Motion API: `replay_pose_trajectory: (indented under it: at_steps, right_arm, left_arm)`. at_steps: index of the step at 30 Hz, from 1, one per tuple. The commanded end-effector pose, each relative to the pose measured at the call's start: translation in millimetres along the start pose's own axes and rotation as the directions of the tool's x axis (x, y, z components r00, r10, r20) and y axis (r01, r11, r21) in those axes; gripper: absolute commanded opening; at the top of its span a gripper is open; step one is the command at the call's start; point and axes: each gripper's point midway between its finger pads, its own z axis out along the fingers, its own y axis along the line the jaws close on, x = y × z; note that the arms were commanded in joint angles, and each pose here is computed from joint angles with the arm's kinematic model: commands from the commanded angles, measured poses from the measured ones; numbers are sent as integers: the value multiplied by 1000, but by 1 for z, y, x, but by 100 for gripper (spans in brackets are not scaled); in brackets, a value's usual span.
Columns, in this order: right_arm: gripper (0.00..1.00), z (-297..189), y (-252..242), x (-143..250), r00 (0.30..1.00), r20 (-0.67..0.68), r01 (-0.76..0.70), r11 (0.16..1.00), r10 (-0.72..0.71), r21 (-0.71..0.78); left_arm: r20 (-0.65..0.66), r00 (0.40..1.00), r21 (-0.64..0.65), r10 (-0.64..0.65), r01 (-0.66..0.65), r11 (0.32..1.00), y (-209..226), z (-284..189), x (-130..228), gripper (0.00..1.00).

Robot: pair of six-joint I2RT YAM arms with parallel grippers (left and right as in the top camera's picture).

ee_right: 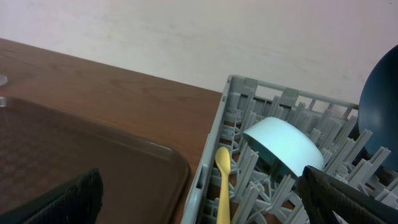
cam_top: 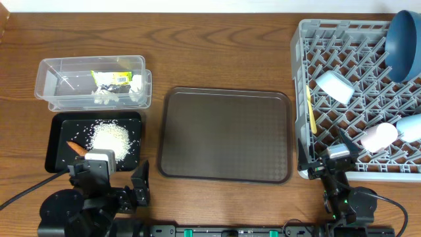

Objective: Sort waste into correct bins and load items into the dishwasher rack

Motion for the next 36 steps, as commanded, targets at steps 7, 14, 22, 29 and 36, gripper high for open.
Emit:
replay_pose_trajectory:
  at_steps: [7,14,22,29,36]
  right_arm:
    - [99,0,4,-1,1000,4,-17,1000,17,-17]
    - [99,0,4,-1,1000,4,-17,1000,17,-17]
    - [99,0,4,-1,1000,4,-17,1000,17,-17]
    - [99,0,4,-1,1000,4,-17,1000,17,-16]
    - [99,0,4,-1,1000,4,-17,1000,17,-17]
  left_arm:
    - [-1,1000,-139,19,-19,990,31,25,29,95]
    - [121,992,-131,35,-19,991,44,83,65,95]
    - [381,923,-110,62,-22,994,51,129,53,95]
    - [454,888,-172,74,6,985,66,141,54,95]
    - [397,915,-167,68,-1,986,66,148,68,95]
